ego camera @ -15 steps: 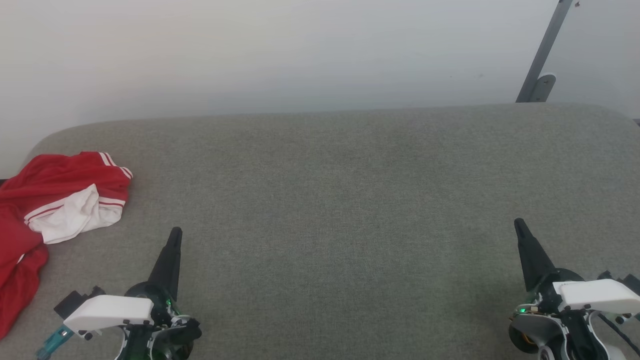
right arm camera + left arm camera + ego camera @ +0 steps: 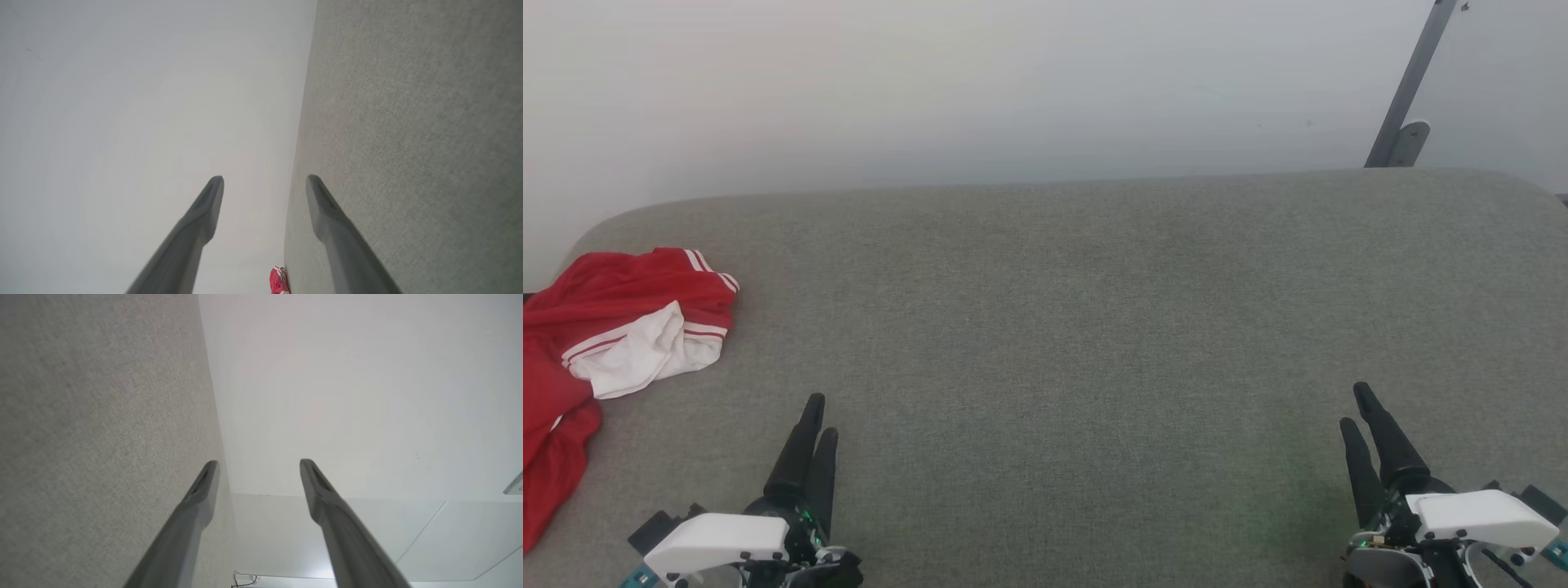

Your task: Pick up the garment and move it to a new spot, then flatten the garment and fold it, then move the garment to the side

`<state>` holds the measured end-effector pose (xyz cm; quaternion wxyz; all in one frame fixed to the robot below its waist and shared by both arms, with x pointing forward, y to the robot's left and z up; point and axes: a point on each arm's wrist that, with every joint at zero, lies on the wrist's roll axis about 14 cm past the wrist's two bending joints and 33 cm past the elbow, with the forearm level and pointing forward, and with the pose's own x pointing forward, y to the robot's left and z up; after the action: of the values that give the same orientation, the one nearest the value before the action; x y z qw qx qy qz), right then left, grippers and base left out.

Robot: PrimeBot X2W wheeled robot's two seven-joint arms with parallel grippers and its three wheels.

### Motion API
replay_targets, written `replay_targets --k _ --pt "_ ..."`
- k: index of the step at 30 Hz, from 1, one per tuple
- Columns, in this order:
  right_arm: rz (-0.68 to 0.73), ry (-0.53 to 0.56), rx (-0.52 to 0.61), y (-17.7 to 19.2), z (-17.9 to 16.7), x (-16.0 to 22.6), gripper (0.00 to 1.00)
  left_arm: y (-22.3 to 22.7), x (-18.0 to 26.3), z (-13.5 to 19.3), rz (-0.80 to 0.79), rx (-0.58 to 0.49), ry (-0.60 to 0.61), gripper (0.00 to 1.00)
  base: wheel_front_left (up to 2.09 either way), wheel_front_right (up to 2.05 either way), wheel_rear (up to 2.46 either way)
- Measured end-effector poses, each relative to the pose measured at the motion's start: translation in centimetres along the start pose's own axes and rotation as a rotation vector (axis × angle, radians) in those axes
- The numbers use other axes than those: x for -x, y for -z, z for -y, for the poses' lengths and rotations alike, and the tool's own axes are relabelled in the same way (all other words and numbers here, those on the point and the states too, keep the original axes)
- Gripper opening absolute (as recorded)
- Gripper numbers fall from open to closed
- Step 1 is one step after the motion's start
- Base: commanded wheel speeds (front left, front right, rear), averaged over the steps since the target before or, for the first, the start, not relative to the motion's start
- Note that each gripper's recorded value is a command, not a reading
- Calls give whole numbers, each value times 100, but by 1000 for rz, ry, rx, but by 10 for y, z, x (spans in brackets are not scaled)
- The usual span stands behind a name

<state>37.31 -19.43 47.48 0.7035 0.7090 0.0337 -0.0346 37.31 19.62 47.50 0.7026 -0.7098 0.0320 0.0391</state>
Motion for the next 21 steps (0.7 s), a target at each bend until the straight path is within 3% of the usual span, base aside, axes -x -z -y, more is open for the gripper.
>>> replay_targets --k 9,21 --pt "1 -19 62 2 -8 -3 100 3 -2 8 7 -37 17 100 0 0 0" --pt "-24 -10 354 -1 -8 -8 100 -3 -3 6 20 -294 -33 100 0 0 0"
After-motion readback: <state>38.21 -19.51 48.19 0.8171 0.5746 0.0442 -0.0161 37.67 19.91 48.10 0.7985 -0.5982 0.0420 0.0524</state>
